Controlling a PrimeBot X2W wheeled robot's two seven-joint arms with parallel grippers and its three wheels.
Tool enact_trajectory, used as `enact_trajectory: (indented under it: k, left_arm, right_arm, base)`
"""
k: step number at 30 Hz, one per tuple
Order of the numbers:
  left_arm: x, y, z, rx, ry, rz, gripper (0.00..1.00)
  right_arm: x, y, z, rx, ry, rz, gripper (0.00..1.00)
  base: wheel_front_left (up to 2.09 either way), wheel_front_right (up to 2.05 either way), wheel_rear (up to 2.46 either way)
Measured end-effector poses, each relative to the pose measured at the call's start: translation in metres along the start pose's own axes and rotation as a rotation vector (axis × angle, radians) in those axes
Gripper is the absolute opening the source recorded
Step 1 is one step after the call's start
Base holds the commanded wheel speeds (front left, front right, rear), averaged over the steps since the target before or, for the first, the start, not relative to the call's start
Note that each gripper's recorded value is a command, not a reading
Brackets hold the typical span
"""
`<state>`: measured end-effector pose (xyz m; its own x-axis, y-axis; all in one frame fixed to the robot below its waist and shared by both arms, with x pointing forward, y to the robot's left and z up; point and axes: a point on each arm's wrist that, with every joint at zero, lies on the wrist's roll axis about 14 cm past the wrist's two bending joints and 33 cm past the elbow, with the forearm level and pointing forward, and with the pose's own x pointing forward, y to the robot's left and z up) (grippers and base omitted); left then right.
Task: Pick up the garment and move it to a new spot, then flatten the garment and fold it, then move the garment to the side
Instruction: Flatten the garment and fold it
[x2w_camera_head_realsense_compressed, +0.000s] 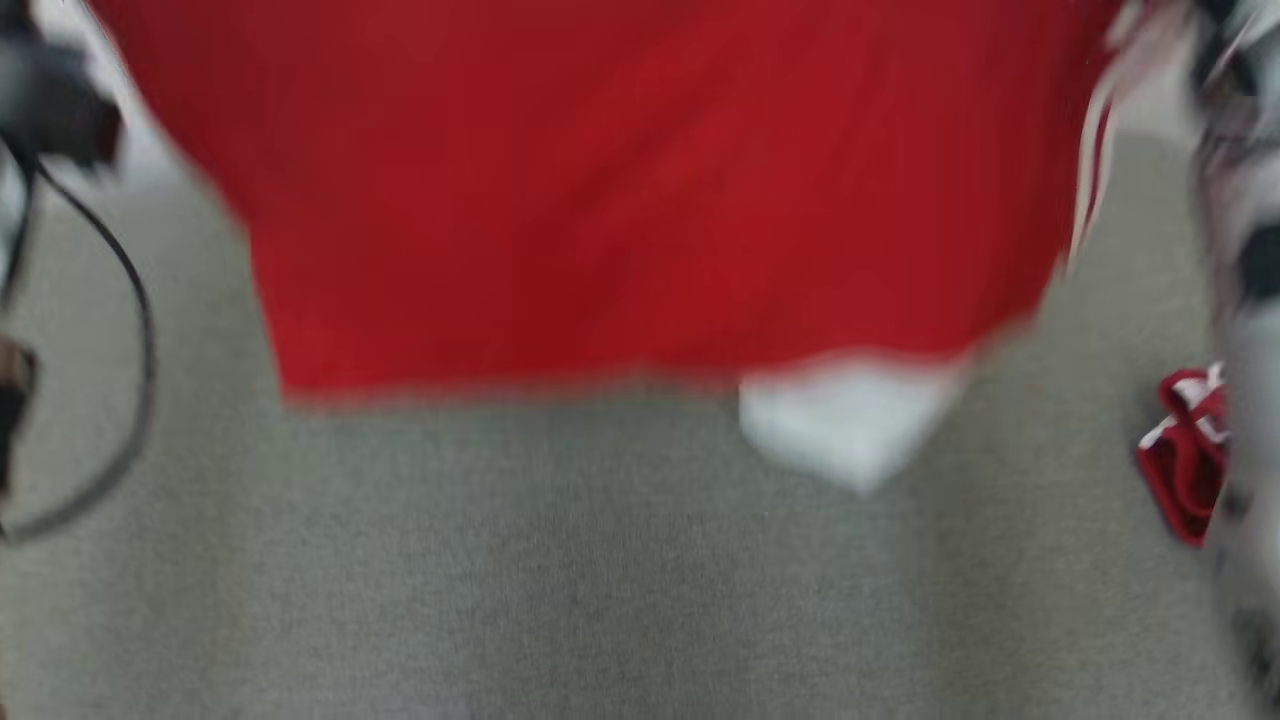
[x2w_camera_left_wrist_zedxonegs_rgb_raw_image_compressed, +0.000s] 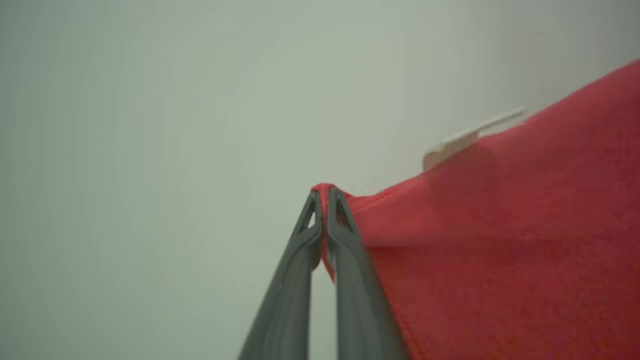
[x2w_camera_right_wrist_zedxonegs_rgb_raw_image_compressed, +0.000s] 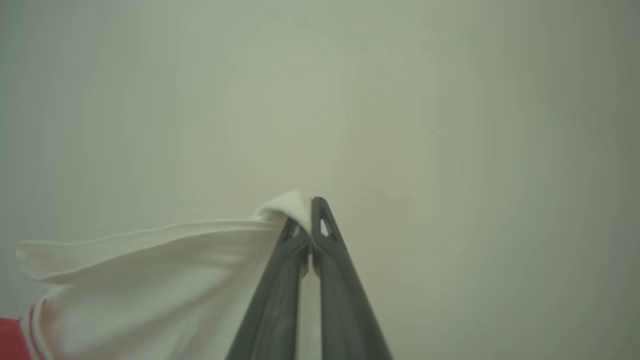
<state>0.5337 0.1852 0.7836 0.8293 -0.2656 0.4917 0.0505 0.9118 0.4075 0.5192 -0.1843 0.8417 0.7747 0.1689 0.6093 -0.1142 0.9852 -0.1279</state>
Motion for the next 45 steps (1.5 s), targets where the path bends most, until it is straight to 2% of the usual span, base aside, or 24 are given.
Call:
enact_trajectory:
  k: [3,5,11,16,21,24,27,33,39,45]
  left_arm:
    - [0.034,0.007,0.009,0.053,-0.087,0.025,0.00]
    - [0.050,0.010,0.004,0.049,-0.110,0.045,0.00]
    - [0.045,-0.010,-0.092,-0.036,0.073,0.043,0.00]
    - [-0.001,-0.054,-0.169,-0.170,0.259,0.030,0.00]
    - [-0.079,-0.116,-0.216,-0.345,0.440,0.015,0.00]
    - [-0.141,-0.140,-0.235,-0.426,0.576,0.047,0.00]
    - [-0.197,-0.154,-0.243,-0.490,0.690,0.085,0.00]
    - [-0.267,-0.171,-0.232,-0.542,0.804,0.120,0.00]
    - [-0.315,-0.170,-0.218,-0.554,0.859,0.156,0.00]
    - [-0.337,-0.165,-0.206,-0.541,0.865,0.163,0.00]
  right_arm:
    - [0.034,-0.020,0.008,-0.054,-0.079,-0.047,0.00]
    - [0.047,-0.033,0.000,-0.067,-0.092,-0.079,0.00]
    - [0.035,-0.055,-0.090,-0.035,0.057,-0.151,0.00]
    - [-0.038,-0.073,-0.186,0.008,0.294,-0.215,0.00]
    - [-0.152,-0.083,-0.250,0.125,0.515,-0.336,0.00]
    - [-0.231,-0.060,-0.279,0.202,0.681,-0.362,0.00]
    - [-0.290,-0.032,-0.288,0.287,0.813,-0.371,0.00]
    - [-0.382,0.001,-0.280,0.406,1.044,-0.372,0.00]
    - [-0.432,0.006,-0.256,0.455,1.107,-0.391,0.00]
    - [-0.452,0.014,-0.240,0.497,1.115,-0.395,0.00]
  base:
    - [0.00,0.00,0.00]
    - [0.00,0.00,0.00]
    - [0.00,0.00,0.00]
    - [0.00,0.00,0.00]
    - [0.00,0.00,0.00]
    - [0.00,0.00,0.00]
    - [0.00,0.00,0.00]
    - [0.00,0.00,0.00]
    - [0.00,0.00,0.00]
    - [0.00,0.00,0.00]
